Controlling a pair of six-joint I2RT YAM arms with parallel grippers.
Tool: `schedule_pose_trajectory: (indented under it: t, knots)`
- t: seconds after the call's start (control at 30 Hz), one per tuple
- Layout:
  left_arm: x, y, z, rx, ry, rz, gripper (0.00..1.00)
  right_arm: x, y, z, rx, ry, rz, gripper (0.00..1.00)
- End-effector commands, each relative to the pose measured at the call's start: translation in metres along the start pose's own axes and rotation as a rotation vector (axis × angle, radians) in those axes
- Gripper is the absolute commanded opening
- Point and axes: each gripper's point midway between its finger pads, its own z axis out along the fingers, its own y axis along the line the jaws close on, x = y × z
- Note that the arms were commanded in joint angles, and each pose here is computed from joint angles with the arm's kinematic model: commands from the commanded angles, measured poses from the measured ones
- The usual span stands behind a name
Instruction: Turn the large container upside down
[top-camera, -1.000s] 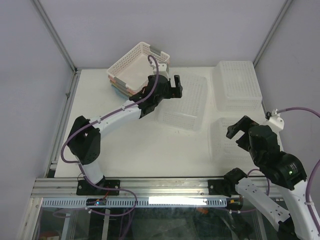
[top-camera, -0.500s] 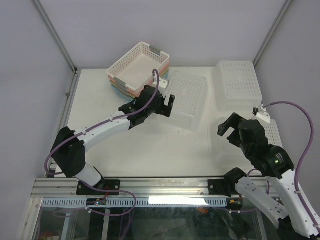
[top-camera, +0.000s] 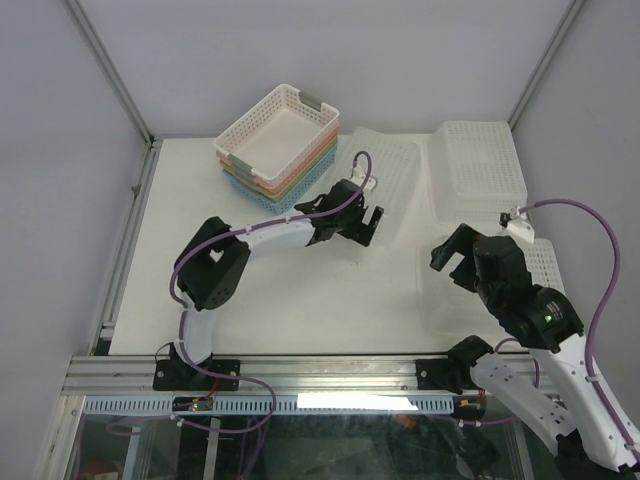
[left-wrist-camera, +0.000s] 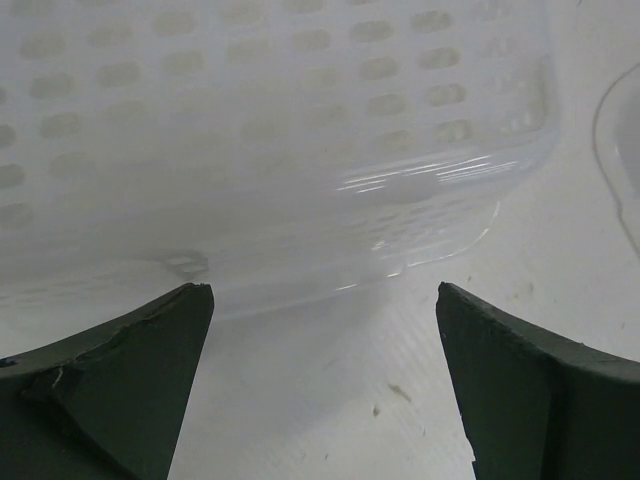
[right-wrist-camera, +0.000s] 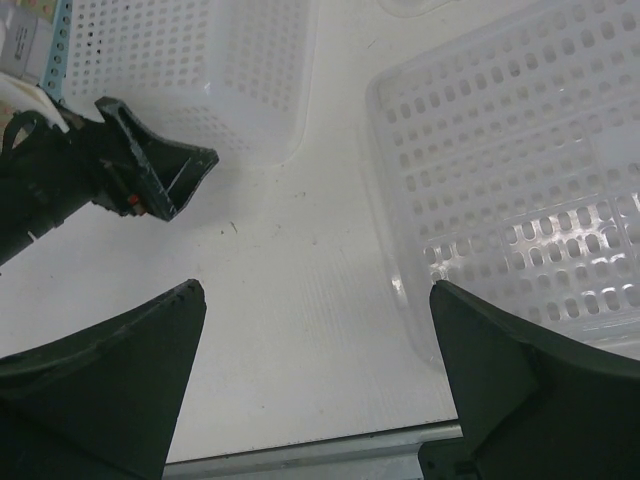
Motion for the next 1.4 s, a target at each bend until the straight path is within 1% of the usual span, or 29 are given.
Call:
schedule_pose_trajectory:
  t: [0.0,0.1,0.2,0.27,0.37,0.47,0.57,0.63,0.7,0.83,1.03,1.13,1.3,1.37]
  knots:
    - [-0.093,-0.031,0.004,0.101,-0.223,-0.03,0.99,-0.014,0.001,-0.015,-0.037,-0.054,0.055,0.99]
    - [-0.109,-0.045,0.006,0.165,-0.249,-0.007,0.99,-0.012,-0.001,-0.016,-0.036,-0.052,0.057,0.99]
    - [-0.119,-0.055,-0.016,0.237,-0.273,0.035,0.99,-0.013,-0.005,-0.018,-0.018,-0.05,0.052,0.99]
    - [-0.127,-0.052,-0.033,0.234,-0.298,0.046,0.99,-0.013,-0.007,-0.018,-0.009,-0.056,0.052,0.99]
    - [-0.143,-0.028,-0.058,0.224,-0.321,-0.02,0.99,-0.011,-0.005,-0.014,-0.018,-0.059,0.054,0.99]
    - [-0.149,0.016,-0.066,0.174,-0.314,-0.154,0.99,-0.007,-0.001,-0.009,-0.03,-0.044,0.053,0.99]
    - [-0.143,0.055,-0.058,0.11,-0.292,-0.242,0.99,-0.007,0.003,-0.006,-0.035,-0.035,0.048,0.99]
    - [-0.138,0.067,-0.045,0.108,-0.268,-0.279,0.99,-0.007,0.004,-0.006,-0.035,-0.032,0.044,0.99]
    - [-0.139,0.07,-0.037,0.12,-0.259,-0.292,0.99,-0.008,0.005,-0.007,-0.035,-0.033,0.043,0.99]
    - [-0.148,0.065,-0.02,0.161,-0.253,-0.305,0.99,-0.011,0.002,-0.011,-0.034,-0.042,0.047,0.99]
    - [-0.14,0.054,0.009,0.232,-0.195,-0.343,0.99,-0.011,-0.008,-0.018,-0.016,-0.053,0.059,0.99]
    - [-0.139,0.039,0.014,0.297,-0.185,-0.349,0.99,-0.011,-0.012,-0.022,-0.01,-0.06,0.064,0.99]
    - [-0.149,0.003,0.016,0.422,-0.194,-0.355,0.99,-0.013,-0.013,-0.023,-0.007,-0.063,0.065,0.99]
    - [-0.152,-0.006,0.02,0.445,-0.199,-0.353,0.99,-0.013,-0.013,-0.024,-0.006,-0.061,0.066,0.99]
